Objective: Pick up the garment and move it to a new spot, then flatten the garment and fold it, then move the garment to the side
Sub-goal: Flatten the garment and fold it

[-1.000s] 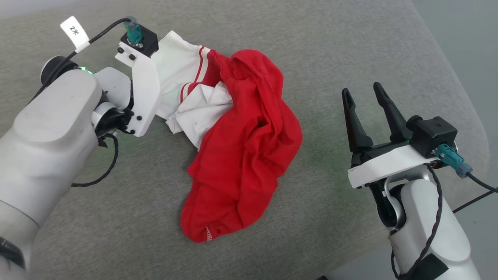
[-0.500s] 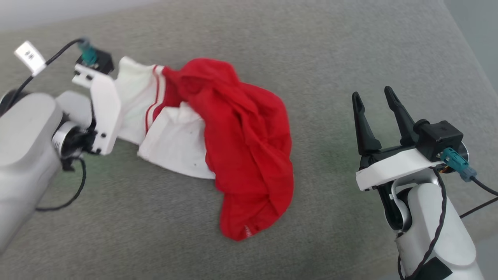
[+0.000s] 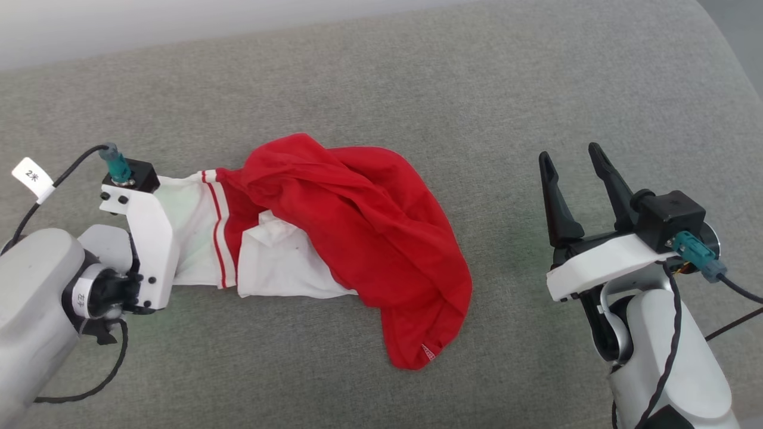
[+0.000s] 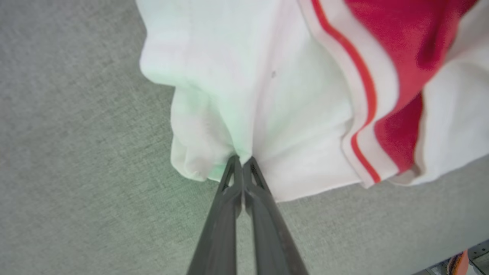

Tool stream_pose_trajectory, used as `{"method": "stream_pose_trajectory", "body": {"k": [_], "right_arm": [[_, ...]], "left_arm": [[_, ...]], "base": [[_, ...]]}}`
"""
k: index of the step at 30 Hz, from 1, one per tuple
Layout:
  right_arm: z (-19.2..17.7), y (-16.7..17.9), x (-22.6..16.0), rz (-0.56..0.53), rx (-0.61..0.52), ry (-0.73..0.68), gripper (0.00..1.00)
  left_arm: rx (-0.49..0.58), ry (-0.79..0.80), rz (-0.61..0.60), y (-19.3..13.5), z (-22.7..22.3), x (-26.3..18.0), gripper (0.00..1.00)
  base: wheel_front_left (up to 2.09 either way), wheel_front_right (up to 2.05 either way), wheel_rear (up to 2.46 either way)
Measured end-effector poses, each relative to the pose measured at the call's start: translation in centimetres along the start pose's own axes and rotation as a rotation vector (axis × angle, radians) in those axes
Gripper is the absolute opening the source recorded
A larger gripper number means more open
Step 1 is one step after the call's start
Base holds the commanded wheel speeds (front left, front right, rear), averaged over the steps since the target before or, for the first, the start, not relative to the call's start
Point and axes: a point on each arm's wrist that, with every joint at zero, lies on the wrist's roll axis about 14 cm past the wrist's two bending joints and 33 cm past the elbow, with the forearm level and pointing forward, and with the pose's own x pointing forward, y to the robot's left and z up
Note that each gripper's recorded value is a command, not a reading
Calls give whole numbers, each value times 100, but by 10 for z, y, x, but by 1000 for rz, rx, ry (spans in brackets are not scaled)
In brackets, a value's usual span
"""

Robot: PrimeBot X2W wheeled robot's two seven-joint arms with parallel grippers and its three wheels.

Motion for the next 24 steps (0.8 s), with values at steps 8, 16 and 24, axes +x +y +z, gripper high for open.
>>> {"method": "stream_pose_trajectory", "body": {"k": [8,16,24], "right_arm": [[6,10,0,27,0,-8,100],[5,13,3,34,0,-3,100],[-2,10,10,29,-4,12,100]], "left_arm": [[-6,-120,24,2,21,-31,100],[-35,-121,86,21,29,-33,100],[-82,-62,101,31,20,2,100]], "base": [[0,0,0],[0,0,0],[0,0,0]]}}
